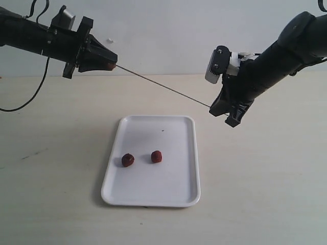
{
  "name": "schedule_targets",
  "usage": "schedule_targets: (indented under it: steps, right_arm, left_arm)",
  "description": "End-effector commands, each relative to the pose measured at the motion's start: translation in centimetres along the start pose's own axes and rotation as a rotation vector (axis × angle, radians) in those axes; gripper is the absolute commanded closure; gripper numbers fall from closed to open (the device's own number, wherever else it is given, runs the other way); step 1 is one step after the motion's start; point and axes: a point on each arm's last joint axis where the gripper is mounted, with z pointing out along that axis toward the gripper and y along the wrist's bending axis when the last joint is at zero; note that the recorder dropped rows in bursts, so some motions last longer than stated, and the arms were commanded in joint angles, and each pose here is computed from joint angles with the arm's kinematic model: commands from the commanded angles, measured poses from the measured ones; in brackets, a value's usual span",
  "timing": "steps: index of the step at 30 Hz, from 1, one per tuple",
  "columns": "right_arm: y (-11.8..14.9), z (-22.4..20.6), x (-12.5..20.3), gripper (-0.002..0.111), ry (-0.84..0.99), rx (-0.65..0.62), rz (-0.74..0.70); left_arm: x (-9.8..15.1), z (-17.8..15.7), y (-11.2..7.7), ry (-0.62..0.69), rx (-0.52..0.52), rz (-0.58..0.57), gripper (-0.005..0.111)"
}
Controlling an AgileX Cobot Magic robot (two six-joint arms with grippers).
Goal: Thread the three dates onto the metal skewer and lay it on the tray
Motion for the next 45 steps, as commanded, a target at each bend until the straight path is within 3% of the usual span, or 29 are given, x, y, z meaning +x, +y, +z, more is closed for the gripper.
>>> schedule_targets:
  steps: [1,13,30,36,45]
  right_arm:
    - [-0.3,-0.2,-0.2,0.108,-0.018,0.018,0.009]
    - [0.2,-0.3,-1.1,0.108,-0.127,-0.041,-0.038]
    - [-0.4,0.2,-2.5,0.108,-0.322,-0.011,0.096]
    - [-0.2,0.1,-2.9,0.108,-0.367,-0.026,0.093]
    - [-0.1,0.1,-3.0,0.108,-0.374,-0.031,0.067]
  left_arm:
    - [-0.1,-0.1,-0.7,-0.011,0.019,0.006,0.080]
    - [-0.2,-0.1,-0.9,-0.025,0.044,0.001,0.080]
    - [-0.8,-0.3,-1.9,-0.096,0.155,0.027,0.080]
    - [-0.8,0.0,-1.5,-0.094,0.158,0.019,0.080]
    - [0.0,2.6,-1.6,-0.041,0.168,0.047,0.080]
